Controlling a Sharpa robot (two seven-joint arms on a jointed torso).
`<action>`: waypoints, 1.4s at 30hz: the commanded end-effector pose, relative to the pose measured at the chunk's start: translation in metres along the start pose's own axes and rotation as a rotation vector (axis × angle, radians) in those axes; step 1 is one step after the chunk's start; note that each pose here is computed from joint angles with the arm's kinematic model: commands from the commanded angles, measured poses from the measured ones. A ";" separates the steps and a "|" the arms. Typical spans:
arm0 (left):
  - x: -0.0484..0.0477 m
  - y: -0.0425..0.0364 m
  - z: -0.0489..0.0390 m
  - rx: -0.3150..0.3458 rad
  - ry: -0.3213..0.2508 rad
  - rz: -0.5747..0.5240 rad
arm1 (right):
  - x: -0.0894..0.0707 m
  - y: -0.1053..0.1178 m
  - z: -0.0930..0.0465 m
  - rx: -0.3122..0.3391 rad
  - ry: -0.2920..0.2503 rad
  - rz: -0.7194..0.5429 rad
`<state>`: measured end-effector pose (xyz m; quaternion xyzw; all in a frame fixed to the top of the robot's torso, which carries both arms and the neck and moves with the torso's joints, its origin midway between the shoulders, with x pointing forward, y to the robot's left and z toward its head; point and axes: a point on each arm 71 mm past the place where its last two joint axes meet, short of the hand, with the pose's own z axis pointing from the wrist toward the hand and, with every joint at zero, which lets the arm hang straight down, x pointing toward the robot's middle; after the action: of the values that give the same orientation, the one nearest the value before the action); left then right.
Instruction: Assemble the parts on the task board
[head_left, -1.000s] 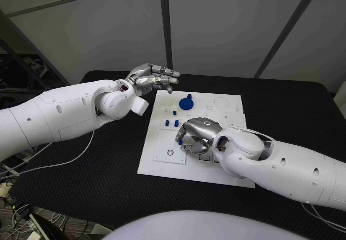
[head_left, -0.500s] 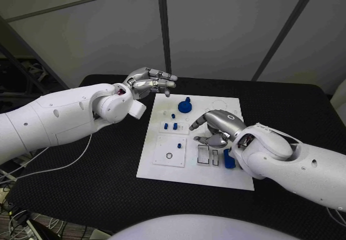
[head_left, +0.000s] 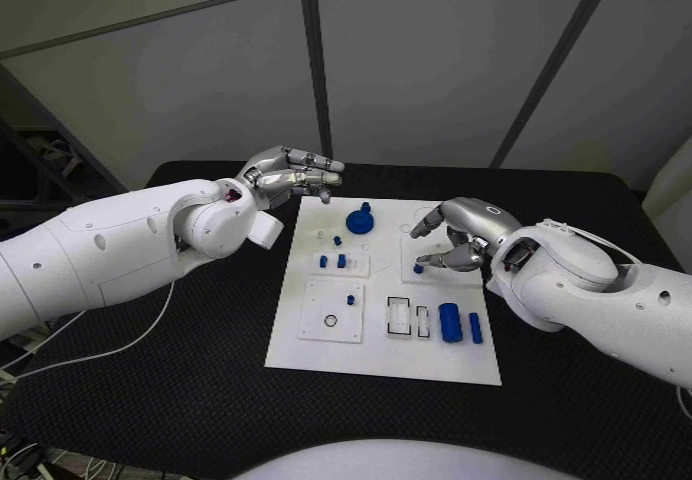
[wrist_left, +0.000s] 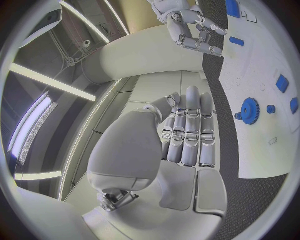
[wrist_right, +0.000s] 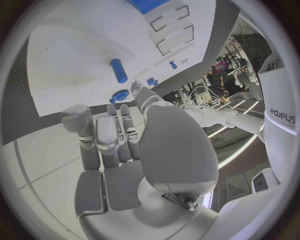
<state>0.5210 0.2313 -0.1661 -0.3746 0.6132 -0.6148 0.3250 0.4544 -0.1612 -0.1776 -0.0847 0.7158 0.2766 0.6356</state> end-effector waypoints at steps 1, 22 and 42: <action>0.0018 -0.0012 0.0010 0.005 0.013 -0.008 | 0.005 -0.003 0.001 0.040 0.098 -0.044; 0.0012 -0.0008 0.0017 0.004 0.012 -0.007 | 0.015 0.001 0.009 0.024 0.182 -0.069; 0.0001 -0.0004 0.0015 0.002 0.010 -0.007 | 0.007 0.007 0.009 0.009 0.068 -0.114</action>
<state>0.5223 0.2314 -0.1671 -0.3753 0.6139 -0.6139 0.3246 0.4577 -0.1496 -0.1900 -0.1314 0.7553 0.2330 0.5983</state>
